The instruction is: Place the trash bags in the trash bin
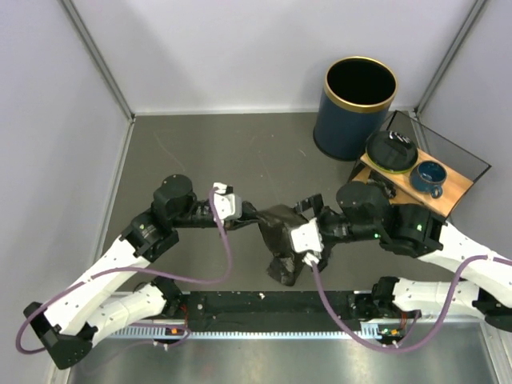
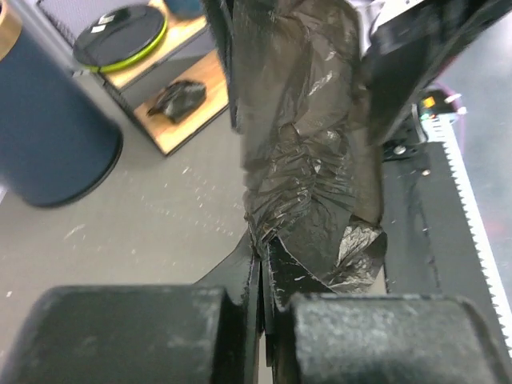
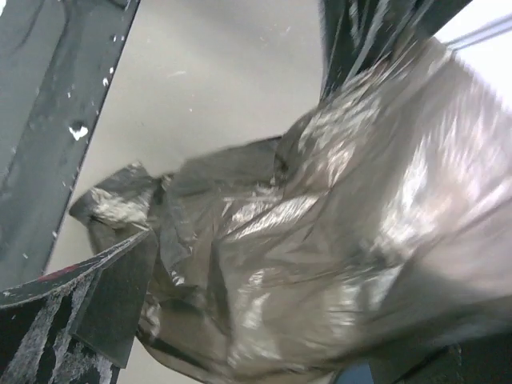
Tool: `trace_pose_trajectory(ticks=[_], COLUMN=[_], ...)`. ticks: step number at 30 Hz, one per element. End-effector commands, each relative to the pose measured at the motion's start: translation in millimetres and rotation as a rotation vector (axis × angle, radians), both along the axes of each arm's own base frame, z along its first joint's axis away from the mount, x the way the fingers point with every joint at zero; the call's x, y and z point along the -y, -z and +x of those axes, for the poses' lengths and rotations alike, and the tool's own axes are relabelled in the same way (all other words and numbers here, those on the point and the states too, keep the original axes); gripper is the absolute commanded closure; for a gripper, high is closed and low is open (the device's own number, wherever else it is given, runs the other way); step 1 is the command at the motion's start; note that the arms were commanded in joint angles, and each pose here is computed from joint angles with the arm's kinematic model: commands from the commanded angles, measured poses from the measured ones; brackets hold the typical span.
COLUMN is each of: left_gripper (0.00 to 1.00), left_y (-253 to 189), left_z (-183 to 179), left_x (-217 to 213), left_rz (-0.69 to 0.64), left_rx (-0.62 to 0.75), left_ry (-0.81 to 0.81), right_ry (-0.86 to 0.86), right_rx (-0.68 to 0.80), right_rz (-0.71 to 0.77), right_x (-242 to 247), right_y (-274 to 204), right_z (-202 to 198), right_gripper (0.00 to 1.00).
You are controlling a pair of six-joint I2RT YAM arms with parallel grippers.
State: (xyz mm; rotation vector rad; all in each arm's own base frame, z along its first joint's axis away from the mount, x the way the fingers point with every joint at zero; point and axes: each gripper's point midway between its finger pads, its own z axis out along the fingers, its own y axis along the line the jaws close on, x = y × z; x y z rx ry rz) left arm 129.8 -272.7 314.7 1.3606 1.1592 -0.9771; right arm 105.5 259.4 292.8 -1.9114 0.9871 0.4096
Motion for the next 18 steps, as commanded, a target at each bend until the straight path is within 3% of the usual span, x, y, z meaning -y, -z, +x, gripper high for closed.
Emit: trace_pose_trajectory(ticks=[1,8,11,12,14,15,18], left_gripper=[1.00,1.00,1.00,1.00,1.00,0.99,0.91], left_y=[-5,-14,-21,-22,-24,-19,-9], left_z=[24,25,23,23,21,21,12], left_x=[-2,2,2,2,-5,-7,-21], left_rz=[0.065,0.091,0.083,0.081,0.080,0.089,0.102], left_rx=[0.109,0.181,0.163,0.160,0.169,0.166,0.195], left_ry=[-0.111,-0.121,-0.126,-0.130,-0.144,-0.154,-0.157], right_ry=[0.133,0.185,0.202,0.205,0.208,0.210,0.218], right_rx=[-0.187,-0.216,-0.195,-0.192,-0.178,-0.171,-0.133], right_rz=[0.252,0.328,0.319,0.313,0.312,0.320,0.345], right_x=[-24,-58,-68,-69,-66,-65,-53], right_y=[-61,-78,-72,-70,-70,-72,-78], right_z=[3,27,37,39,42,43,43], right_gripper=[0.01,0.06,0.36,0.54,0.78,1.00,1.00])
